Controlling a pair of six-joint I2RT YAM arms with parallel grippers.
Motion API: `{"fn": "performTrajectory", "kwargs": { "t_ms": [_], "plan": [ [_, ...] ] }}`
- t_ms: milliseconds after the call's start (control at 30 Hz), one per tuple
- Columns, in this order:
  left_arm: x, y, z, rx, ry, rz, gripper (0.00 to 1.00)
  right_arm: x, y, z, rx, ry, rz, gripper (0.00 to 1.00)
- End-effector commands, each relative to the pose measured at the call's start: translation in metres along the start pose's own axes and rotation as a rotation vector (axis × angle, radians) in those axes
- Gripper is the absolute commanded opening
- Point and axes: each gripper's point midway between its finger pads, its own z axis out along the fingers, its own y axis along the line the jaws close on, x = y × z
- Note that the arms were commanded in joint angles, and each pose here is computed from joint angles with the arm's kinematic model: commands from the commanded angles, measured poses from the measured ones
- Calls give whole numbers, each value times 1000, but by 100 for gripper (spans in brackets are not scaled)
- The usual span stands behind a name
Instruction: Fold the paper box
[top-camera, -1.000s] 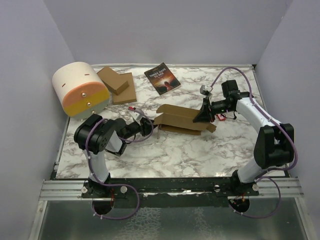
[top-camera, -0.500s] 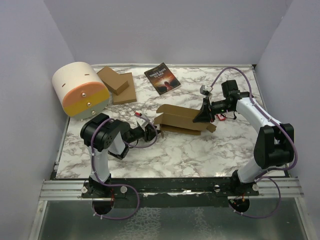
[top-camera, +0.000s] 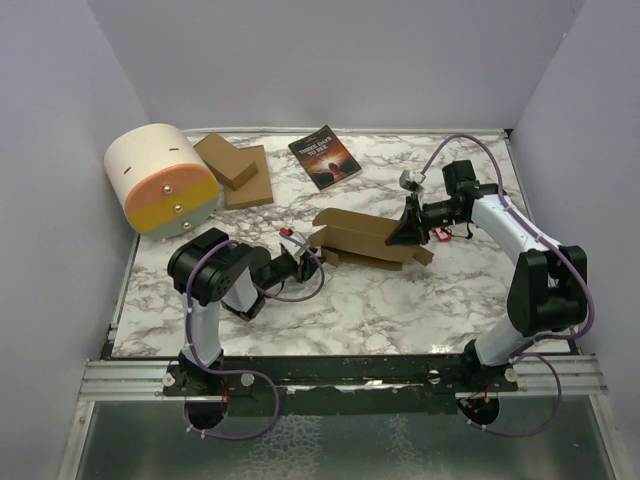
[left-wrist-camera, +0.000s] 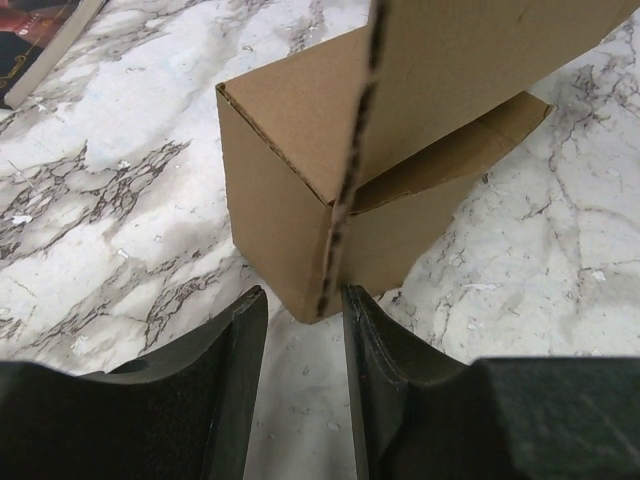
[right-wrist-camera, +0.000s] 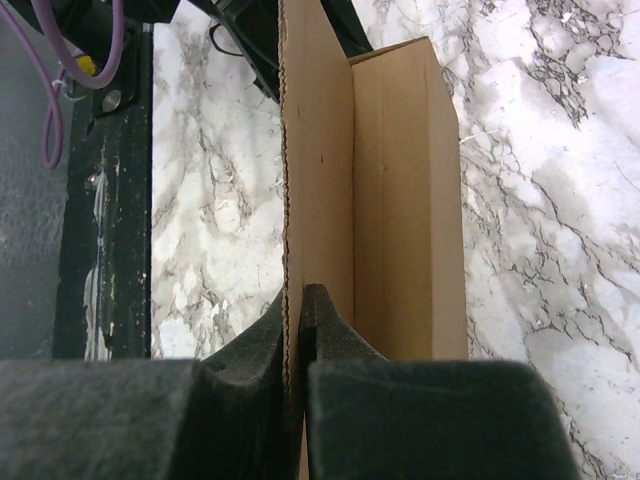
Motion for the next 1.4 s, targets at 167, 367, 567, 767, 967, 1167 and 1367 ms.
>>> {"fn": "performTrajectory", "kwargs": {
  "t_ms": [167, 367, 567, 767, 967, 1167, 1367],
  "plan": [
    [-64, 11, 12, -96, -242, 155, 39, 5, 1, 1, -13, 6, 22, 1],
    [-66, 14, 15, -119, -251, 137, 39, 6, 1, 1, -15, 6, 25, 1],
    [-65, 15, 16, -134, -250, 130, 40, 6, 2, 2, -22, 3, 29, 1],
    [-62, 10, 19, -107, -245, 136, 41, 2, 5, 2, -38, -12, 32, 1],
    [-63, 9, 19, -98, -245, 140, 41, -10, 10, 0, -58, -40, 19, 1],
    [-65, 10, 19, -106, -251, 134, 41, -13, 11, -1, -66, -46, 20, 1],
    [-74, 12, 21, -110, -276, 136, 41, -10, 10, 1, -68, -41, 35, 1]
  ]
}}
